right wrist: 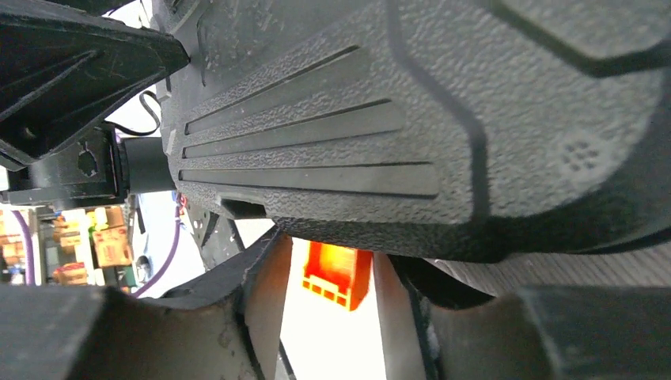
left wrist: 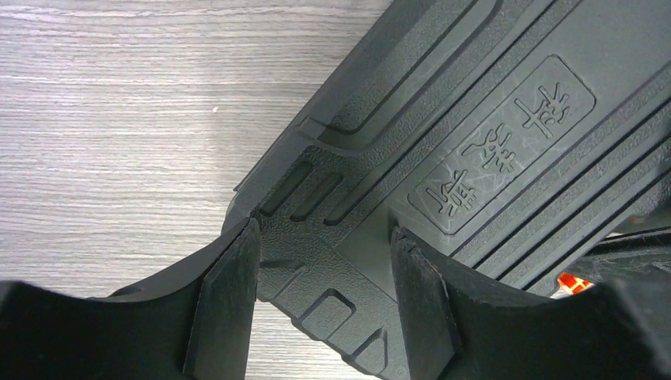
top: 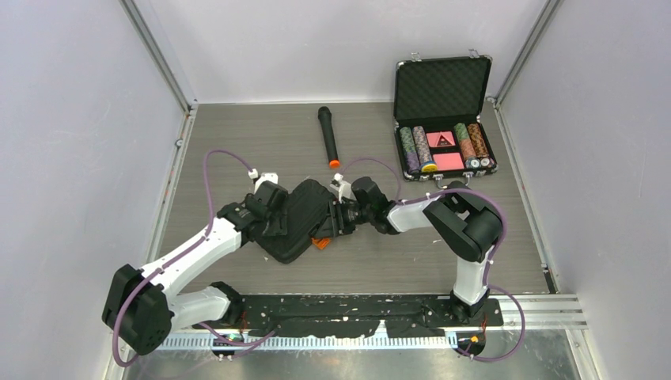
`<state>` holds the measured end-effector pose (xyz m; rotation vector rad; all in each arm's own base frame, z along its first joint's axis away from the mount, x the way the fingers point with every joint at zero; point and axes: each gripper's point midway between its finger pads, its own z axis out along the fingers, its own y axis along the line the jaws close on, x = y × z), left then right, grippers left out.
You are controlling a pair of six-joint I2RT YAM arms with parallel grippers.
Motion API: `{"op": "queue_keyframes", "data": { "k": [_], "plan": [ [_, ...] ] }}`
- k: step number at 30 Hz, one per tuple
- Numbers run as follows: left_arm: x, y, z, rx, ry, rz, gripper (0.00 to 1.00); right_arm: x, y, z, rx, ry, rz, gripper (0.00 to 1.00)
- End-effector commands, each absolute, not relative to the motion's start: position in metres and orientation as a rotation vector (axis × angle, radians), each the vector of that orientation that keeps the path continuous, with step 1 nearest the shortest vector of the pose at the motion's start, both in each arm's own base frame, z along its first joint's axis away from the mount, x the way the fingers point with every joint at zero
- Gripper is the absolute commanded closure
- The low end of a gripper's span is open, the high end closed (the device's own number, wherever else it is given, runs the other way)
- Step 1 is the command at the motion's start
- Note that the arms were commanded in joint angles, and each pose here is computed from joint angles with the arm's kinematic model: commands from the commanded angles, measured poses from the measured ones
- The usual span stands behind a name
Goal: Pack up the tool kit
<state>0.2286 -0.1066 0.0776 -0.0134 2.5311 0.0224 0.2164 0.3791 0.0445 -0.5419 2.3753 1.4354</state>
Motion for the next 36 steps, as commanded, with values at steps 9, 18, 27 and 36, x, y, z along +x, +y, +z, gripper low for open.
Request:
{"op": "queue_keyframes", "data": {
  "k": [9,18,27,36],
  "plan": [
    [0.216,-0.134,0.05,0.028,2.623,-0.133,0.43,0.2,0.403,0.141,-0.496,2.118,1.749,0.67],
    [0.216,-0.143,0.046,0.034,2.63,-0.152,0.43,0.199,0.403,0.164,-0.324,2.107,1.876,0.79],
    [0.218,-0.154,0.041,0.057,2.631,-0.169,0.44,0.201,0.399,0.197,-0.129,2.041,1.999,0.75],
    [0.216,-0.17,0.043,0.088,2.62,-0.224,0.46,0.224,0.387,0.187,-0.062,2.077,1.906,0.82]
  ]
}}
